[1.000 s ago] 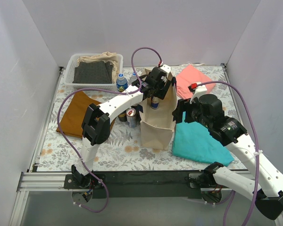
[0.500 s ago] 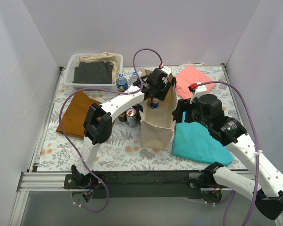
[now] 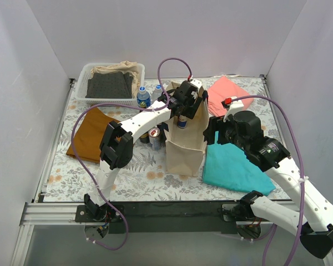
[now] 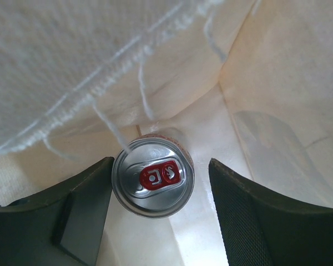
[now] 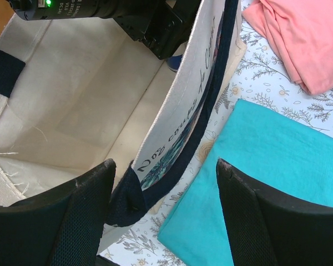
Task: Take the beverage out of the canvas bag
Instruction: Take out the drink from the canvas bag.
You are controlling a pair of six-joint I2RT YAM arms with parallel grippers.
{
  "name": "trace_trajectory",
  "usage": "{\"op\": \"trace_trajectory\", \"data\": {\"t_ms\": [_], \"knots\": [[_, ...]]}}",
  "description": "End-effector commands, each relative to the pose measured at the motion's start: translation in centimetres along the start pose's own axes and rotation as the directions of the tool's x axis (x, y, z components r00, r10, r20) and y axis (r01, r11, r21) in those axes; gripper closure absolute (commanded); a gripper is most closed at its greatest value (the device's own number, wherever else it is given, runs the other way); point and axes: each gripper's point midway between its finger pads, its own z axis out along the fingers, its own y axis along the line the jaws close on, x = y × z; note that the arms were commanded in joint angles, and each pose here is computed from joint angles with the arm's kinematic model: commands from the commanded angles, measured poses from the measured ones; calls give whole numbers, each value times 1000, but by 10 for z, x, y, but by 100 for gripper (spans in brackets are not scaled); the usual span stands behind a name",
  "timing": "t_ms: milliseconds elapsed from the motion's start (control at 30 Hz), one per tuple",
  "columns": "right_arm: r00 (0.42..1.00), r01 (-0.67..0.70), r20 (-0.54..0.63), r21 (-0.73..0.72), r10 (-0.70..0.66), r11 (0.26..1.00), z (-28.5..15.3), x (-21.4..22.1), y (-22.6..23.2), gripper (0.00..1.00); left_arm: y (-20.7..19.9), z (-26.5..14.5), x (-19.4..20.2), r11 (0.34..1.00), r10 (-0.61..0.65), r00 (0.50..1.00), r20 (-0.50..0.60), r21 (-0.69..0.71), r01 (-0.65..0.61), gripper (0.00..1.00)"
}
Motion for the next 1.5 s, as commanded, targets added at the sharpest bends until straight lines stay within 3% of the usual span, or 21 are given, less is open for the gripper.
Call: {"op": "trace_trajectory", "data": {"t_ms": [0, 767, 1100, 1233, 1467], "knots": [[1000, 11, 12, 14, -11, 1000, 2, -3, -3, 21, 7, -2, 9, 1000, 7, 999, -45, -26, -8, 34], [1000, 13, 18, 11, -14, 1000, 1, -5, -3, 21, 9, 0, 22, 999, 17, 996, -83, -32, -20, 35], [1000, 14, 16, 5, -14, 1000, 1, -5, -1, 21, 9, 4, 33, 999, 23, 994, -110, -34, -27, 43], [1000, 14, 16, 8, -14, 1000, 1, -5, -2, 21, 8, 6, 39, 999, 28, 992, -127, -28, -31, 56], [1000, 13, 14, 9, -13, 1000, 1, -4, -2, 21, 8, 5, 43, 999, 28, 990, -136, -27, -32, 100]]}}
